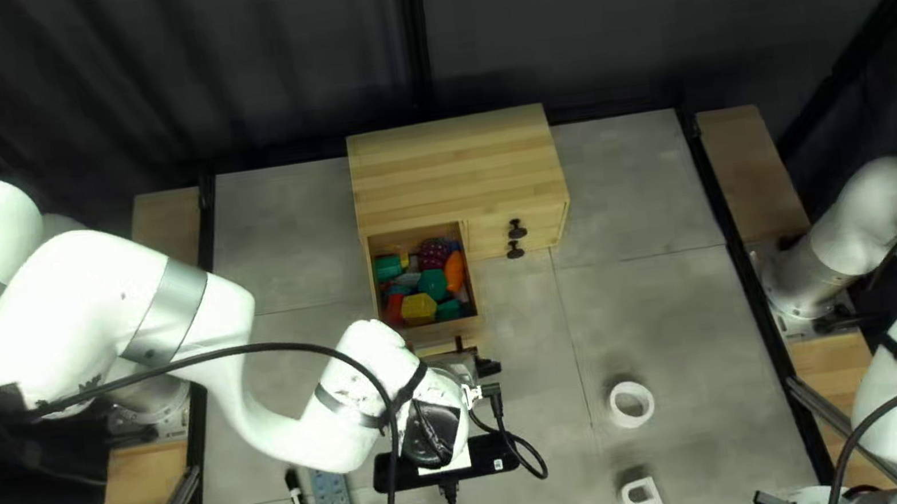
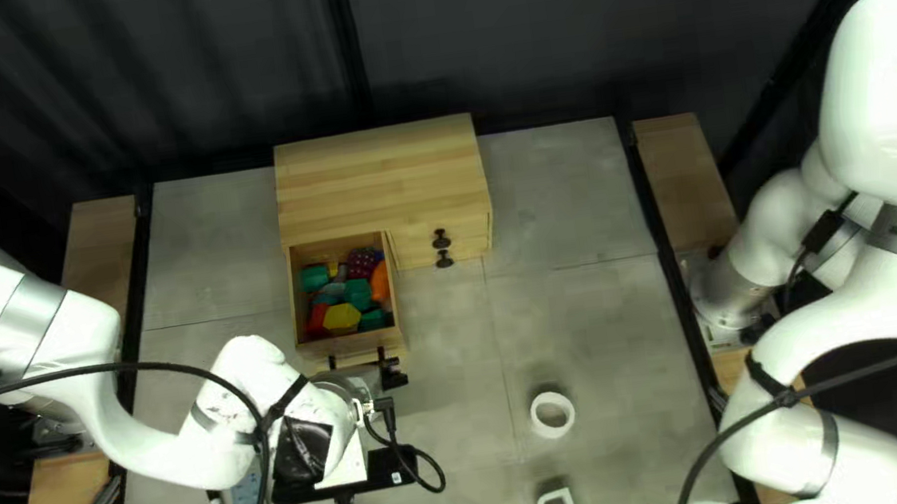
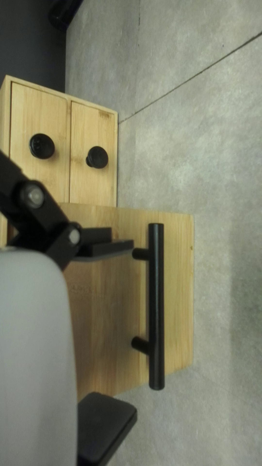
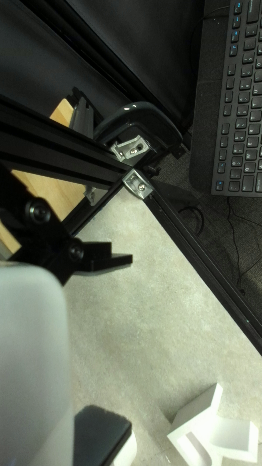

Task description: Open drawers and place objects into drawer and close

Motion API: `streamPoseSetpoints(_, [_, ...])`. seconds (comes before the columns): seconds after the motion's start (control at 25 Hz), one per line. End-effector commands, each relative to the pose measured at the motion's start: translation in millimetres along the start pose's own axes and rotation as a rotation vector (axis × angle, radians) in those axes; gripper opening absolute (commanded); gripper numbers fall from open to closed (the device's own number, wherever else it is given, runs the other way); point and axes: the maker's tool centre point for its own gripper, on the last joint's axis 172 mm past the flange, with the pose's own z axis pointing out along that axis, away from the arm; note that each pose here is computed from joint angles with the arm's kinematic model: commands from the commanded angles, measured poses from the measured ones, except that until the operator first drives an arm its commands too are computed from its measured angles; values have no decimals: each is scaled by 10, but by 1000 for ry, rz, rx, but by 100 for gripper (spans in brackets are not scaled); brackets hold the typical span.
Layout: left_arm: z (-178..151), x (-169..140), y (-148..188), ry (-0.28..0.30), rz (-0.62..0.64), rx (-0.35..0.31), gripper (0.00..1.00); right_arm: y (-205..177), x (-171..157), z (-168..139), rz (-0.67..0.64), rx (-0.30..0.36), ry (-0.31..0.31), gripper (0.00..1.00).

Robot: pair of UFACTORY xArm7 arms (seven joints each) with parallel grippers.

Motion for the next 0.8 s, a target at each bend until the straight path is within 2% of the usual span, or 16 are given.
streamPoseSetpoints(0.04, [35, -3, 12, 0, -2, -1, 100, 0, 0, 0, 0, 0, 0, 100])
streamPoseSetpoints(0.8, [178, -171, 4, -30, -5, -16, 100, 0, 0, 0, 0, 0, 0, 100])
